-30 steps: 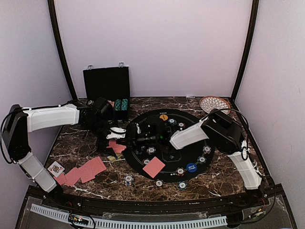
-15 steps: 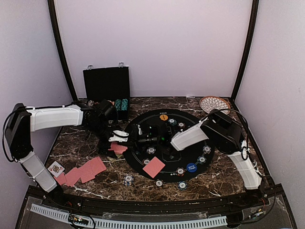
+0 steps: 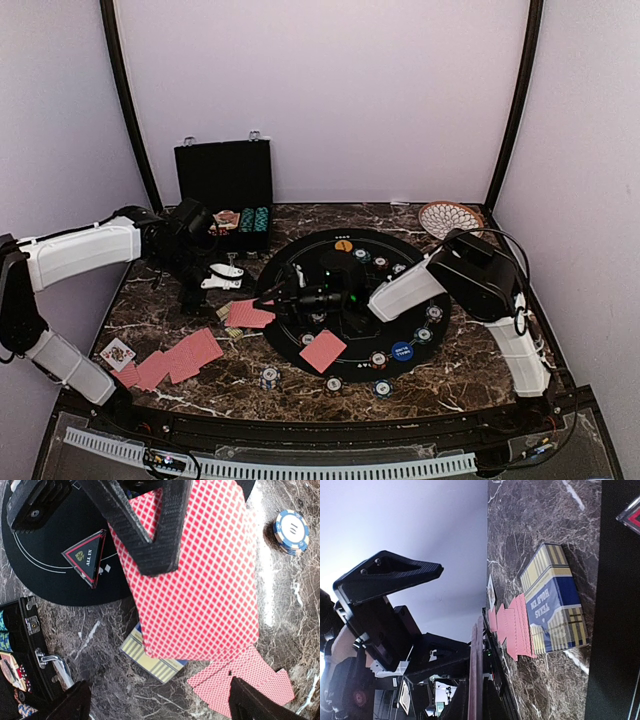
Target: Distribute texas hold em gaming equipment
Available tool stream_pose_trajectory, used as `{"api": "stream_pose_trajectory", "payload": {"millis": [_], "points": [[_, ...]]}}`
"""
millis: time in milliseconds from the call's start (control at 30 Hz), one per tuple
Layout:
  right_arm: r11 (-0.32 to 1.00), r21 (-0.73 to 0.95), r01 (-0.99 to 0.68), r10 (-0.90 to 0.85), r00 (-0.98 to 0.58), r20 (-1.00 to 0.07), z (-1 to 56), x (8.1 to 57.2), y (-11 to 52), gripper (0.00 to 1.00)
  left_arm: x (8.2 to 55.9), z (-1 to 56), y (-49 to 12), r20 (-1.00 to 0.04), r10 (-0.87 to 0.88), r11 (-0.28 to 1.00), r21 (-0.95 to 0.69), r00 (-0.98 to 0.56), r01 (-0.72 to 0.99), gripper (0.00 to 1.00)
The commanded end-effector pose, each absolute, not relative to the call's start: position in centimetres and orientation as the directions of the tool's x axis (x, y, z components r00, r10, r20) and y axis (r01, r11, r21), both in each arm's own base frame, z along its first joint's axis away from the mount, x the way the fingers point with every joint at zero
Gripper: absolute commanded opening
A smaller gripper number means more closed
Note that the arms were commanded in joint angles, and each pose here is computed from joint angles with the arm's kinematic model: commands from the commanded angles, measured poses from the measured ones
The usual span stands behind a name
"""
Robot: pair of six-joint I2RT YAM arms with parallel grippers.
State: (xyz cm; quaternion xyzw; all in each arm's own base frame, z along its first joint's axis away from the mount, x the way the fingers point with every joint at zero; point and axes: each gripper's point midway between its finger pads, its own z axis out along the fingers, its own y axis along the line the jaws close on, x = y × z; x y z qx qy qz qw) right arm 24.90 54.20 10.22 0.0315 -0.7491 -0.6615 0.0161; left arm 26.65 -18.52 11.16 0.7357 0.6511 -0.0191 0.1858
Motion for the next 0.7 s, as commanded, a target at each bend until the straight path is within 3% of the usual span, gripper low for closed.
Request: {"api": "stream_pose_trajectory", "payload": {"millis": [0,300,667], "points": [[0.006,0.994,-0.106,-0.090,-0.990,-0.106,14.8,24.5,54.0,0.00,25.1,11.2,-17.8,-0.282,0.946,-0.098,0.219,0.159,0.971,0.99],[-0.019,0.993,-0.117,-0.094,-0.989,-0.118,16.0,24.5,54.7,0.00,26.0,11.9,-21.1,-0.360,0.924,-0.064,0.190,0.131,0.980,0.99],[-0.064,0.991,-0.116,-0.085,-0.989,-0.122,17.1,24.9,55.3,0.00,25.9,11.5,-23.4,-0.353,0.923,-0.095,0.180,0.154,0.979,0.99]]}}
